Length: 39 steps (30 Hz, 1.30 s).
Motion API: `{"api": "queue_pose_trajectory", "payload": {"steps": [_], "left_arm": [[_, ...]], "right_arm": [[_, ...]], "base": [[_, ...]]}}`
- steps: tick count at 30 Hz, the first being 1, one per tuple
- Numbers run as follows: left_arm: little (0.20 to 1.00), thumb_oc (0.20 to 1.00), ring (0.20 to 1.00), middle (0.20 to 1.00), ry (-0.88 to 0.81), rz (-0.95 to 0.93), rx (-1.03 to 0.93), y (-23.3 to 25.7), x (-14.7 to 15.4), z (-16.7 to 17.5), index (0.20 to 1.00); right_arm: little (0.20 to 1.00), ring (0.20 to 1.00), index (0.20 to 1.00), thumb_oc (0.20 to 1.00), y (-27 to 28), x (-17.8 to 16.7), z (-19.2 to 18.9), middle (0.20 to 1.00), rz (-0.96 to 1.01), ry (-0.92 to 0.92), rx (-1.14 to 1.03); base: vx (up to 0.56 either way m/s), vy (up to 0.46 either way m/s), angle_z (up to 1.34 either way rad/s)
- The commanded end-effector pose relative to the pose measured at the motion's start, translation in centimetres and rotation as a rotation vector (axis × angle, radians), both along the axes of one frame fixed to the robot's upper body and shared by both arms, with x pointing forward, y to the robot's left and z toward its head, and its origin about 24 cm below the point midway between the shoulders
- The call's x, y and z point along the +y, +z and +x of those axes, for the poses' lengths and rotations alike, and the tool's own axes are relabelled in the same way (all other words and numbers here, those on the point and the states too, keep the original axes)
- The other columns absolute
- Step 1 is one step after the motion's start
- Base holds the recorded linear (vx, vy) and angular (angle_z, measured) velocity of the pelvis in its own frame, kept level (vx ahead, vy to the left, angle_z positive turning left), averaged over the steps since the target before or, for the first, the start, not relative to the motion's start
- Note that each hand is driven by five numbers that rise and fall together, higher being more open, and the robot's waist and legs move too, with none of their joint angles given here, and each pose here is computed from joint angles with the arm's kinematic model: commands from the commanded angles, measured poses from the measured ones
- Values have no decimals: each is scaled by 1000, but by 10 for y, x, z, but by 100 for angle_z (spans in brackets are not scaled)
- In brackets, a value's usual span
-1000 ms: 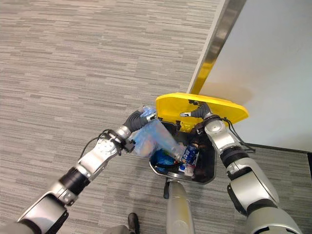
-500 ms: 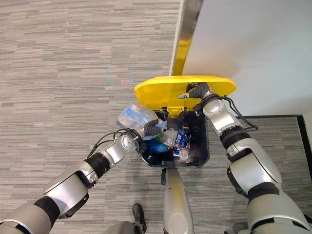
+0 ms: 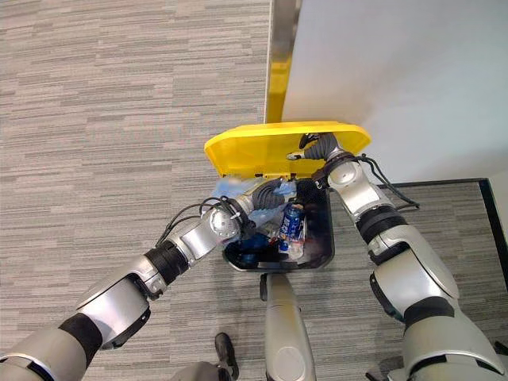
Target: Gather garbage on tea table into small bin, then transfer packed bag to large trash can.
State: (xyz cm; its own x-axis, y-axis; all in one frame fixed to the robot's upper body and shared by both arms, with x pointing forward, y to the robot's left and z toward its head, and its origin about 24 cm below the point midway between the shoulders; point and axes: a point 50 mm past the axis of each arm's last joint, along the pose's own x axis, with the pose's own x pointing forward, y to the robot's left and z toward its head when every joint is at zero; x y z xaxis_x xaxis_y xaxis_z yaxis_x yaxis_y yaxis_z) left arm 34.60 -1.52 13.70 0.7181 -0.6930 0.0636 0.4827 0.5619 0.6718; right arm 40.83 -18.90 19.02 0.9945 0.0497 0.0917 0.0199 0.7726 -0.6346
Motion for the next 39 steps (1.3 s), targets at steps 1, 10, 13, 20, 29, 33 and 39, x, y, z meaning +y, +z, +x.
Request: {"api": "queue_pose_trajectory", "payload": {"steps": [1, 10, 13, 20, 29, 33, 39], "left_arm": [[200, 200, 200, 200, -71, -162, -35, 20, -20, -11, 200], [200, 200, 200, 200, 63, 89, -13, -16, 3, 9, 200], [200, 200, 200, 200, 97, 140, -4, -25, 11, 13, 200], [1000, 1000, 1000, 1000, 176, 260, 15, -44, 28, 20, 1000], [1000, 1000, 1000, 1000, 171, 450, 14, -75, 58, 13, 1000], [1000, 1000, 1000, 1000, 163, 483, -16, -76, 67, 11, 1000], [1000, 1000, 1000, 1000, 270, 330, 66, -88, 102, 1, 1000]], "right_arm": [[1000, 1000, 1000, 1000, 44, 5, 2, 1000, 43, 13, -186], [1000, 1000, 1000, 1000, 53, 5, 1, 1000, 27, 22, -202], [1000, 1000, 1000, 1000, 58, 6, 1, 1000, 23, 24, -214], [1000, 1000, 1000, 1000, 71, 13, -5, 1000, 40, 67, -287], [1000, 1000, 1000, 1000, 50, 18, -14, 1000, 41, 136, -270], [1000, 1000, 1000, 1000, 38, 18, -17, 1000, 38, 151, -243], [1000, 1000, 1000, 1000, -7, 13, -34, 1000, 8, 189, -143]], "base": [[0, 0, 0], [-4, -7, 0], [-14, -2, -4], [-30, -16, -5], [-7, -25, -9], [0, -22, -7], [-20, -18, 3]]}}
